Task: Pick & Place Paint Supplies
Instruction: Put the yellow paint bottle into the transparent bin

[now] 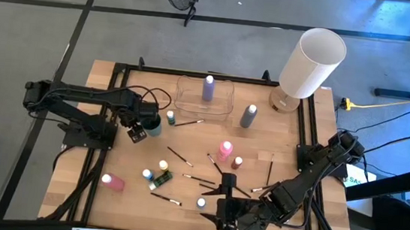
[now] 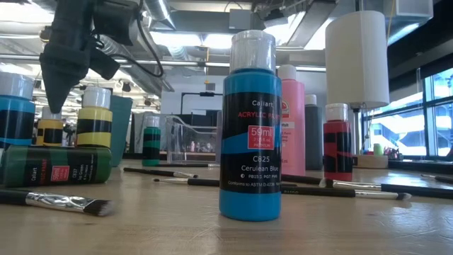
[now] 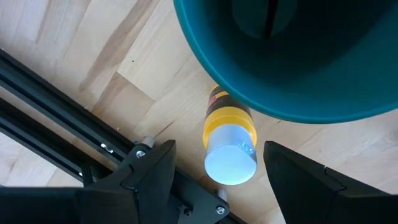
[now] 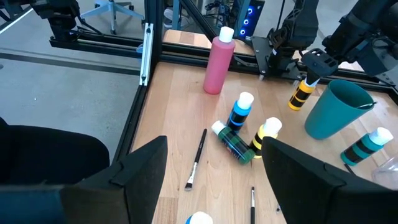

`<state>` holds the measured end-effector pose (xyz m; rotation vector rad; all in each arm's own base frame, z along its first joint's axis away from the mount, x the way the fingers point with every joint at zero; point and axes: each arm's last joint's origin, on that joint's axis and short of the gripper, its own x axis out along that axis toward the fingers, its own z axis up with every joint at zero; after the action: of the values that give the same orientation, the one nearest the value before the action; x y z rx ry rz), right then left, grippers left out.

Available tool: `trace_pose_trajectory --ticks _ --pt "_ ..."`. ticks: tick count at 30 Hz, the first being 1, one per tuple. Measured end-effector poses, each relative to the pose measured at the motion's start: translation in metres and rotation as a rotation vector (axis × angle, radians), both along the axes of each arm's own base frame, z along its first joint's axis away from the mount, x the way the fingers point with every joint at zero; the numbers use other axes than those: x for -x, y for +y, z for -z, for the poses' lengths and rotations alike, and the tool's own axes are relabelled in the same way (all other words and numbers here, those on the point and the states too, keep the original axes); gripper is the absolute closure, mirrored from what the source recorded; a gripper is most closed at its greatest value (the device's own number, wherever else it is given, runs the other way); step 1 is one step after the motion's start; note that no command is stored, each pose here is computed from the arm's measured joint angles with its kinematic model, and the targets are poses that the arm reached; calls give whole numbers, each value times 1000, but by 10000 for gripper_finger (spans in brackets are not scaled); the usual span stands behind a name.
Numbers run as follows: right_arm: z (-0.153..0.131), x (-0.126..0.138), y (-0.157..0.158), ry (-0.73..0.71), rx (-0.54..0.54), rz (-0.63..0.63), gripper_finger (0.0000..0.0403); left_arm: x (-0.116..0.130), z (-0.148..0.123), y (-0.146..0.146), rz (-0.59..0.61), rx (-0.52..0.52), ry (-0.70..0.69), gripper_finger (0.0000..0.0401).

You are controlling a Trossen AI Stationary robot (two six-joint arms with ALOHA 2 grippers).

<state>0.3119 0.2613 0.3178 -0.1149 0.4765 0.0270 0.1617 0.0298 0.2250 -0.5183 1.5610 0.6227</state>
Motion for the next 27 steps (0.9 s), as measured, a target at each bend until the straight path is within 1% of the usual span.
trace_pose_trajectory --ticks 17,22,25,27 --pt "0 0 0 0 0 0 139 0 0 0 13 -6 1 162" --pt "0 0 0 0 0 0 139 3 13 -1 30 30 13 162" --pt "0 0 0 0 0 0 139 5 18 -1 57 20 24 162" --pt "0 0 0 0 0 0 139 6 19 0 53 10 30 162"
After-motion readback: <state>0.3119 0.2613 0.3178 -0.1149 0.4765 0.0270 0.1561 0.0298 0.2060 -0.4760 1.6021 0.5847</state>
